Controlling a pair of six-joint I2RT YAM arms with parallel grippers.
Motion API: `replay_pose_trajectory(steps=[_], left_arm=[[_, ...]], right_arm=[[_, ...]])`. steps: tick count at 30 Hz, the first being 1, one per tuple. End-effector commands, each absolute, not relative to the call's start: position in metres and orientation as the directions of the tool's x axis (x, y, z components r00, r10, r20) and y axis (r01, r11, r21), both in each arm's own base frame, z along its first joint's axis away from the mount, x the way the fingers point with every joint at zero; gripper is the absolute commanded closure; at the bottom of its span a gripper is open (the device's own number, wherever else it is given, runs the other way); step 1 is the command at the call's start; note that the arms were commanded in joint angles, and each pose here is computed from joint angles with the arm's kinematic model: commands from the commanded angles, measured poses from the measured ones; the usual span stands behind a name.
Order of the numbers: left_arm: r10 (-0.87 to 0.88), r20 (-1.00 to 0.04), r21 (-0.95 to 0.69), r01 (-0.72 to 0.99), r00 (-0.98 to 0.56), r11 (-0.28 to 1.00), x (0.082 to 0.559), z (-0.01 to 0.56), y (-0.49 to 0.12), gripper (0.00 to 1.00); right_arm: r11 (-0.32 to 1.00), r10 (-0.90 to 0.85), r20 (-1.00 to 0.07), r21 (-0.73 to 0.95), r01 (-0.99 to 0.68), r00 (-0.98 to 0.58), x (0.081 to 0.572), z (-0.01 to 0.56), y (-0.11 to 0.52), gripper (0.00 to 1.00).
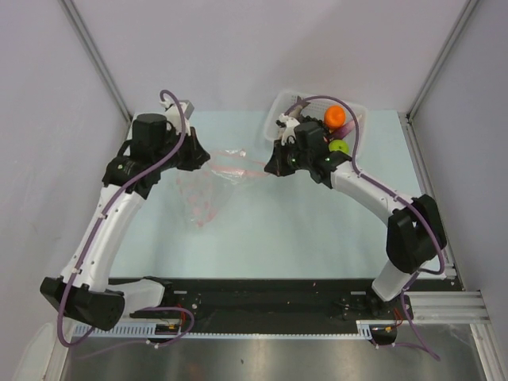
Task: Place the food in the zip-top bag and seal the zipper
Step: Open the zipper of the food storage bag at the center of the board, then move the bin to the center of the board.
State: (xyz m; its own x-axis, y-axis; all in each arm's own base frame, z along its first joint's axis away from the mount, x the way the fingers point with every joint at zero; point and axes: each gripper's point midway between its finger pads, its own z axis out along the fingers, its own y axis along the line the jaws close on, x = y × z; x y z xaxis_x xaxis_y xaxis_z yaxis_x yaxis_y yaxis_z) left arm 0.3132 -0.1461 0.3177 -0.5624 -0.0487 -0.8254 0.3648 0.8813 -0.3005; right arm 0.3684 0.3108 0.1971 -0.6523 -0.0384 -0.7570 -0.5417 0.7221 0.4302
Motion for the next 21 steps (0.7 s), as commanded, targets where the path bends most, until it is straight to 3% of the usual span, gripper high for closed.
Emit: replay_pose_trajectory(steps=[1,3,4,8,11,16,21], left_arm=[[-0.049,-0.858,-0.28,0.386,-0.511,0.879,0.334,0.317,-0.148,1.0],[-0.066,-0.855,-0.3,0.385,-0.515,0.873,0.341,0.312,-0.152,1.0],[-0.071,-0.855,-0.304,0.383,-0.514,0.872,0.343,0.311,-0.153,1.0],[-0.09,-0.846,-0.328,0.379,-0.525,0.865,0.355,0.303,-0.159,1.0],[-0.092,-0.838,-0.337,0.378,-0.539,0.862,0.361,0.294,-0.162,1.0],[-0.104,-0.83,-0.35,0.366,-0.547,0.863,0.371,0.286,-0.165,1.0],[-0.114,-0.827,-0.349,0.344,-0.55,0.872,0.377,0.28,-0.164,1.0]], right_arm=[[0.684,-0.094,-0.837,0.338,-0.646,-0.538,0.39,0.223,0.314,0.93],[0.662,-0.129,-0.85,0.31,-0.682,-0.511,0.392,0.228,0.315,0.82],[0.656,-0.134,-0.859,0.297,-0.694,-0.494,0.396,0.234,0.315,0.7],[0.645,-0.118,-0.873,0.296,-0.705,-0.474,0.42,0.248,0.297,0.41],[0.667,-0.129,-0.896,0.239,-0.706,-0.425,0.448,0.254,0.286,0.27],[0.721,-0.236,-0.893,0.104,-0.685,-0.383,0.491,0.227,0.254,0.2],[0.769,-0.288,-0.85,0.07,-0.636,-0.441,0.523,0.186,0.228,0.2]])
